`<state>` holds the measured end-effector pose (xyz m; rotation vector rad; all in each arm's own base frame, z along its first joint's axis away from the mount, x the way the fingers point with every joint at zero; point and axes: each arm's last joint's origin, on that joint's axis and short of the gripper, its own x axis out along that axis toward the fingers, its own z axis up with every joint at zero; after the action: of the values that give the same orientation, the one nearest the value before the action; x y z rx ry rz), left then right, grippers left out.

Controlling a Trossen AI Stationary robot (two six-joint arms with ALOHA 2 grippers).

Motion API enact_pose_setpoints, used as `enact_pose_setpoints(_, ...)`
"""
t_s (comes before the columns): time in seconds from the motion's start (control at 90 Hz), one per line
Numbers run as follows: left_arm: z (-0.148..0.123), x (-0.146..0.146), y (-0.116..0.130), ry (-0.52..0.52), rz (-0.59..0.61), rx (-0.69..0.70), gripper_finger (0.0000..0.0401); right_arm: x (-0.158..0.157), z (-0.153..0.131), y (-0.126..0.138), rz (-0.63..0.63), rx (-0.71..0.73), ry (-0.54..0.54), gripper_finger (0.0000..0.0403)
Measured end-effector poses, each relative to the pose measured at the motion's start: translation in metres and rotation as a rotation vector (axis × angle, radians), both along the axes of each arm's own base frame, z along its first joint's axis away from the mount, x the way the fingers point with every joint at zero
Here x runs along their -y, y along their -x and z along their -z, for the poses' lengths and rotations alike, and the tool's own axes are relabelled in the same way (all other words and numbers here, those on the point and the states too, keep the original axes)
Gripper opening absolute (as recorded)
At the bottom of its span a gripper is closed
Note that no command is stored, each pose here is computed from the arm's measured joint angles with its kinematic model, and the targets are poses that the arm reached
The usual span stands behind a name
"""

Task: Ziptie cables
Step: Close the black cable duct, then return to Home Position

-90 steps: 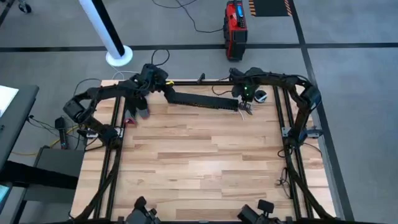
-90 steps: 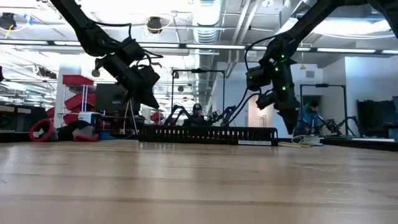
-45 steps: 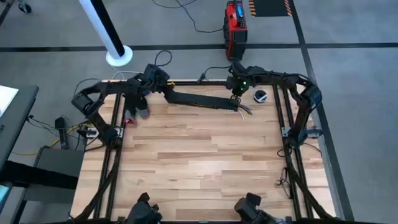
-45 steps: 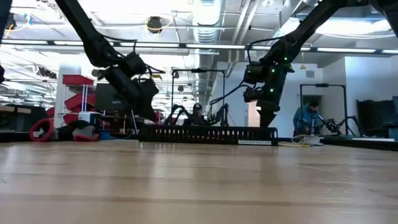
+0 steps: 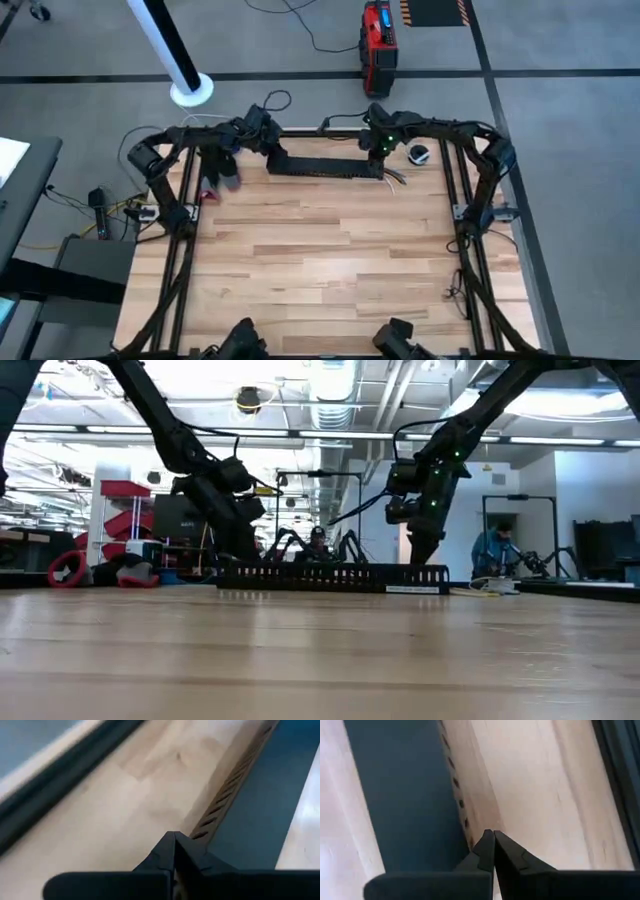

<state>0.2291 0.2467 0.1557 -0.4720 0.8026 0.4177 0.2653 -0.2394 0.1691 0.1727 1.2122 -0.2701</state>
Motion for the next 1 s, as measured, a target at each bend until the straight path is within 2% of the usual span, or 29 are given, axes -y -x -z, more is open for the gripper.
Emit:
enact_pose_setpoints(0.144, -0.011, 0.009, -0.001, -0.003, 0.017, 0.006, 0.0, -0.002, -0.003, 0.0, -0.004, 0.003, 0.004, 0.0)
enact_pose_setpoints(0.356, -0.05, 0.021, 0.0, -0.111, 0.047, 0.098, 0.0, -0.009, -0.033, 0.007, -0.008, 0.058, 0.047, 0.0)
enact_pose_setpoints(0.444, -0.068, 0.03, -0.001, -0.145, 0.089, 0.177, 0.0, -0.016, -0.056, 0.012, -0.029, 0.148, 0.042, 0.0)
enact_pose_setpoints(0.544, -0.08, 0.047, 0.001, -0.187, 0.127, 0.332, 0.0, -0.029, -0.078, 0.018, -0.084, 0.291, 0.025, 0.0)
enact_pose_setpoints(0.633, -0.08, 0.068, 0.008, -0.238, 0.135, 0.455, 0.0, -0.044, -0.086, 0.024, -0.105, 0.38, 0.062, 0.0)
enact_pose_setpoints(0.733, -0.073, 0.092, 0.023, -0.277, 0.104, 0.565, 0.0, -0.066, -0.083, 0.03, -0.119, 0.462, 0.099, 0.0)
enact_pose_setpoints(1.0, -0.041, 0.144, 0.076, -0.364, -0.058, 0.688, 0.0, -0.112, -0.061, 0.054, -0.131, 0.679, 0.125, 0.0)
